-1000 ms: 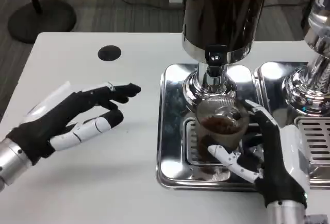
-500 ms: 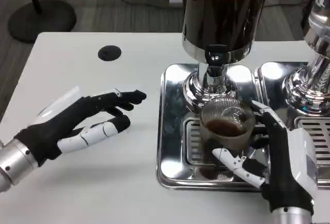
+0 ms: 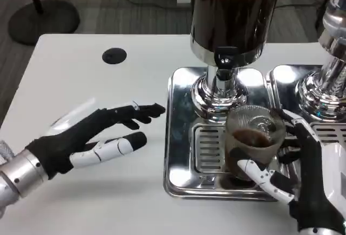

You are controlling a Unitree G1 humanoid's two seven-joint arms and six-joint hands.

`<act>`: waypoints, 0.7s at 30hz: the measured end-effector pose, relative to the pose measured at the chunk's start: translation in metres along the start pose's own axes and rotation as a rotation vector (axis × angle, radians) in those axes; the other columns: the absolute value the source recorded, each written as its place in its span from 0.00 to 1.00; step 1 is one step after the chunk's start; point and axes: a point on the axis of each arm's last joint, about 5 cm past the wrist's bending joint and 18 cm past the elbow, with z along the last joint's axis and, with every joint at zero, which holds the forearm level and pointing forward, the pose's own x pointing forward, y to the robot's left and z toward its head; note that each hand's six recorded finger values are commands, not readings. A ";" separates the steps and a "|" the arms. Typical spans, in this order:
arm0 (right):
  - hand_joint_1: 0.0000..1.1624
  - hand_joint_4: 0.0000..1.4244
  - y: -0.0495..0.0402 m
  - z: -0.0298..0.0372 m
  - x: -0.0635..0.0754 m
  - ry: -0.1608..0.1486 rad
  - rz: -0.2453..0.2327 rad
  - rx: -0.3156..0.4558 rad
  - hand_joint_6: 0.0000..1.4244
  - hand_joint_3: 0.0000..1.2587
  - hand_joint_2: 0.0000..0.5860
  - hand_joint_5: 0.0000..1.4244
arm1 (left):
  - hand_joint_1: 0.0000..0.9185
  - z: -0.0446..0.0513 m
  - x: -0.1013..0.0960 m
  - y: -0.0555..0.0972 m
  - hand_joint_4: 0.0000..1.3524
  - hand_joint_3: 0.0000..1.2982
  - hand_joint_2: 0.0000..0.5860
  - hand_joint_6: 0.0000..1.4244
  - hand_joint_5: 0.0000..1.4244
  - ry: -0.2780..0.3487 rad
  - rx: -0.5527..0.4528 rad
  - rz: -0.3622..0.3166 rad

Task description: Grasp the cup under the faucet to collect the drink, then remove the cup.

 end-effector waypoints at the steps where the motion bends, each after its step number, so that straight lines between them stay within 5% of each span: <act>1: 0.57 0.34 -0.0009 -0.0002 -0.002 0.005 -0.001 0.000 0.52 0.35 0.36 0.44 | 0.00 0.0001 0.000 0.000 0.16 0.18 0.26 0.23 0.17 -0.001 0.000 -0.004; 21: 0.58 0.36 -0.0067 0.0039 -0.008 0.001 -0.024 0.013 0.57 0.38 0.39 0.48 | 0.00 0.0040 0.006 -0.006 0.15 0.18 0.26 0.23 0.16 -0.051 0.018 -0.050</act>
